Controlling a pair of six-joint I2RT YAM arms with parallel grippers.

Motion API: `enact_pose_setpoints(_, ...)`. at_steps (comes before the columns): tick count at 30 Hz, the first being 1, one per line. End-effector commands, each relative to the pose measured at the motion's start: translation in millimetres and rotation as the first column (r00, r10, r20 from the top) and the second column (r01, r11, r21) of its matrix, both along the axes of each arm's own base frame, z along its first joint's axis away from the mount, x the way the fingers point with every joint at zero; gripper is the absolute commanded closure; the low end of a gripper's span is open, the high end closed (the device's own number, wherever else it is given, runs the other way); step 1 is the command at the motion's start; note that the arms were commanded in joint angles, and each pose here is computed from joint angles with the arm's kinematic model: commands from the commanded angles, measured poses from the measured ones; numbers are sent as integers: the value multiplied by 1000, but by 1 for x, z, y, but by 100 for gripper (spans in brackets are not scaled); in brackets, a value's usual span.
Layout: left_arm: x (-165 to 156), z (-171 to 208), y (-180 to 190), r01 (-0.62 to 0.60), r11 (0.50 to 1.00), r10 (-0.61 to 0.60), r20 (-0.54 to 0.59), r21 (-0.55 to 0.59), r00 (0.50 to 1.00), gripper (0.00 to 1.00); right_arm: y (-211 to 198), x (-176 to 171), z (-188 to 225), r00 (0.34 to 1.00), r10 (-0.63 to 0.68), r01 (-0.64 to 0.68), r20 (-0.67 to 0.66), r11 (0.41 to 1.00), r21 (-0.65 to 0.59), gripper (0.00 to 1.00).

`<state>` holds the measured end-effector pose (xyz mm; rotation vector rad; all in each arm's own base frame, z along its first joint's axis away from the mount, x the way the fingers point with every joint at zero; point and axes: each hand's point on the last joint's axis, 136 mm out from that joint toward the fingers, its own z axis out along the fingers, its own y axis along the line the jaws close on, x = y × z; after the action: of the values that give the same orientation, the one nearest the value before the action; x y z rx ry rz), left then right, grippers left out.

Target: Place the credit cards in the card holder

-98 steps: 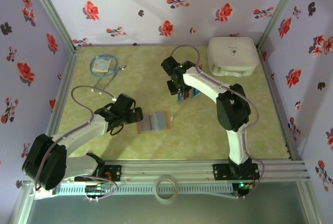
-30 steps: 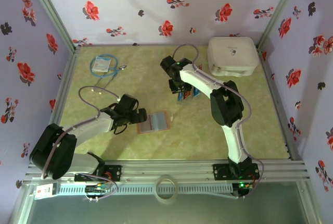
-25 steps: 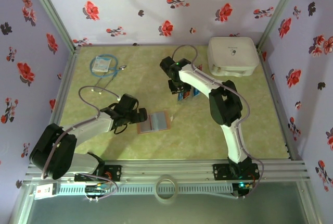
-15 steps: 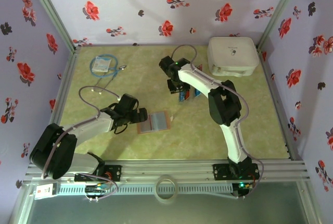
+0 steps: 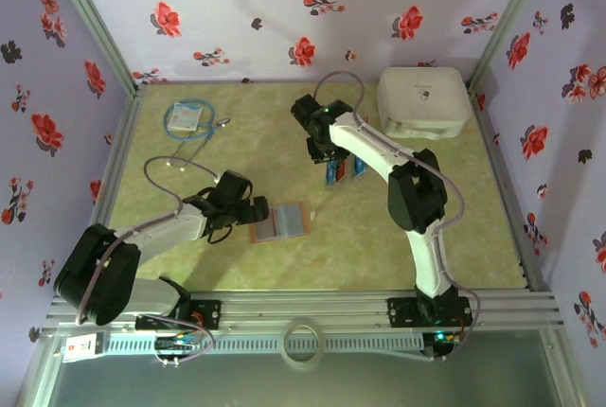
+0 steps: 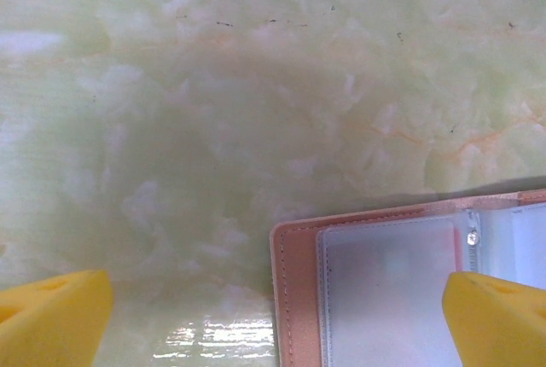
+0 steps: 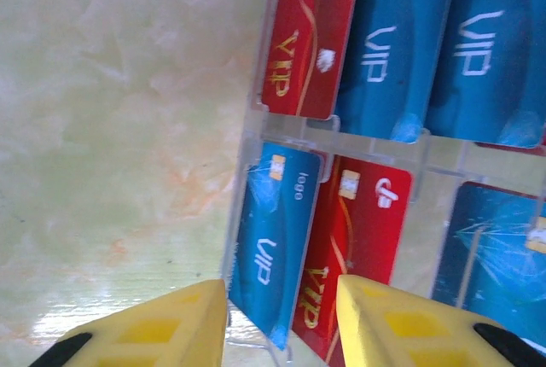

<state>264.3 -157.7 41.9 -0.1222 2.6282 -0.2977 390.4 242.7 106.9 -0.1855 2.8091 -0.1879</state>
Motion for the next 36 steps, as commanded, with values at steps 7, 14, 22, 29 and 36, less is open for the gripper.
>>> enact_pose_setpoints(7,-2,-4,-1,28,1000,-28,-7,9,1000,0,-33,-4,4,1000,-15,16,13,992,-127,63)
enact_pose_setpoints(14,-2,-5,-1,26,1000,-26,-8,9,1000,0,-37,-7,-4,1000,-25,25,-1,991,-129,63)
enact_pose_setpoints(22,-2,-5,-1,25,1000,-25,-8,8,1000,0,-35,-9,-14,999,-42,40,-23,996,-85,66)
enact_pose_setpoints(29,-2,-6,0,25,1000,-25,-11,10,1000,0,-34,-9,-13,998,-51,50,-30,998,-43,70)
enact_pose_setpoints(36,-2,-7,0,23,1000,-23,-13,10,1000,0,-33,-8,-9,998,-60,60,-27,998,-6,77)
